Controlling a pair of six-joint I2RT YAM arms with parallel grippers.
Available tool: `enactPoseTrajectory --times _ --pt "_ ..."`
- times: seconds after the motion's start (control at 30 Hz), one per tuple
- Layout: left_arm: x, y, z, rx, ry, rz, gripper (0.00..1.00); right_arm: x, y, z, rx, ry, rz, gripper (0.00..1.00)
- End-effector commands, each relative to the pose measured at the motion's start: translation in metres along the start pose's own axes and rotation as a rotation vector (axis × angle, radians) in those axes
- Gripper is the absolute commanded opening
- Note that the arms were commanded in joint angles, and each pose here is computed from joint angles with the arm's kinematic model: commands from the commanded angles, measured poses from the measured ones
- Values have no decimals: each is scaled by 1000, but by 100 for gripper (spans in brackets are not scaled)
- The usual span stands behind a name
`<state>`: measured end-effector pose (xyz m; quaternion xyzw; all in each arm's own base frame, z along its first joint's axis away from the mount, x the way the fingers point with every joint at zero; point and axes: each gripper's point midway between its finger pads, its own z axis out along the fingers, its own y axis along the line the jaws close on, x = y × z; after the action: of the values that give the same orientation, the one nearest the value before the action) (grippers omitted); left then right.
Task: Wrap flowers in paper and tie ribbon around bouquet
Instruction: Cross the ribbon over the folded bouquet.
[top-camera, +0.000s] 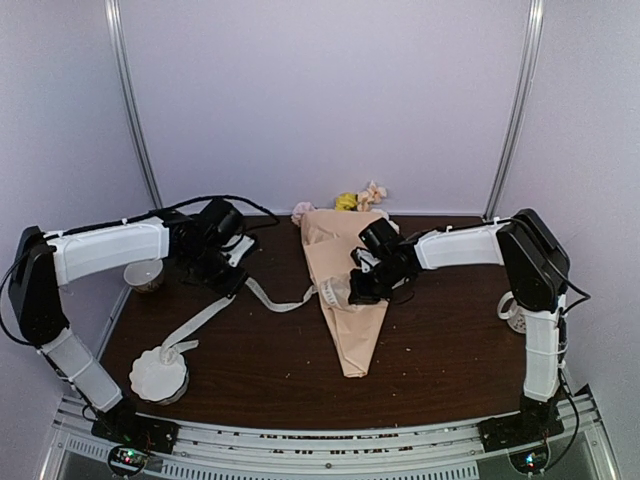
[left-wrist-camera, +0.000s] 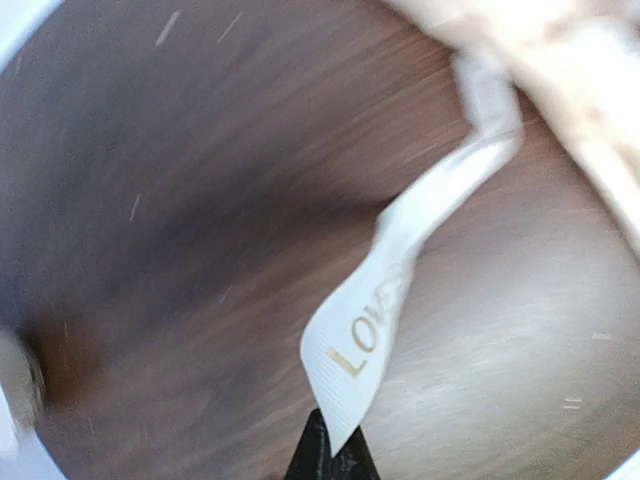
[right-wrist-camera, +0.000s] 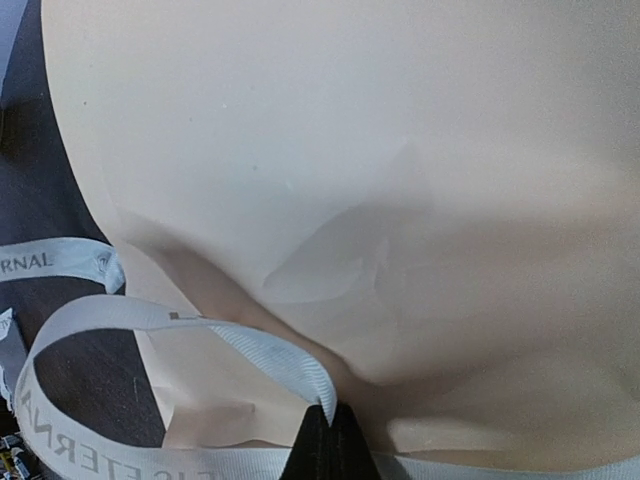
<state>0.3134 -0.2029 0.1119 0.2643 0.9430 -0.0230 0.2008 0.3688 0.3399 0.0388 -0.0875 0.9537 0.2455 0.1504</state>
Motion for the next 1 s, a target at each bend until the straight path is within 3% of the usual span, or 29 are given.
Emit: enactPoseTrajectory --times 0.0,0.13,0.33,0.47,0.6,0.67,0.97 --pt "-52 -102 -63 230 -246 385 0 -22 25 -20 -66 -46 2 0" --pt "-68 -193 -107 411 -393 665 0 -29 35 -20 -99 -50 4 0" --pt "-108 -234 -108 540 -491 702 0 -35 49 -24 -184 -57 28 0" --pt "-141 -238 -98 638 -515 609 0 -40 52 -24 -245 -62 77 0" --pt "-171 -218 -74 713 -516 406 0 -45 55 -24 -307 -66 120 0" --pt "-180 -202 -51 703 -475 301 0 -47 58 -27 -327 -66 130 5" --pt "-182 -179 20 690 -373 64 0 -57 54 -48 -349 -151 220 15"
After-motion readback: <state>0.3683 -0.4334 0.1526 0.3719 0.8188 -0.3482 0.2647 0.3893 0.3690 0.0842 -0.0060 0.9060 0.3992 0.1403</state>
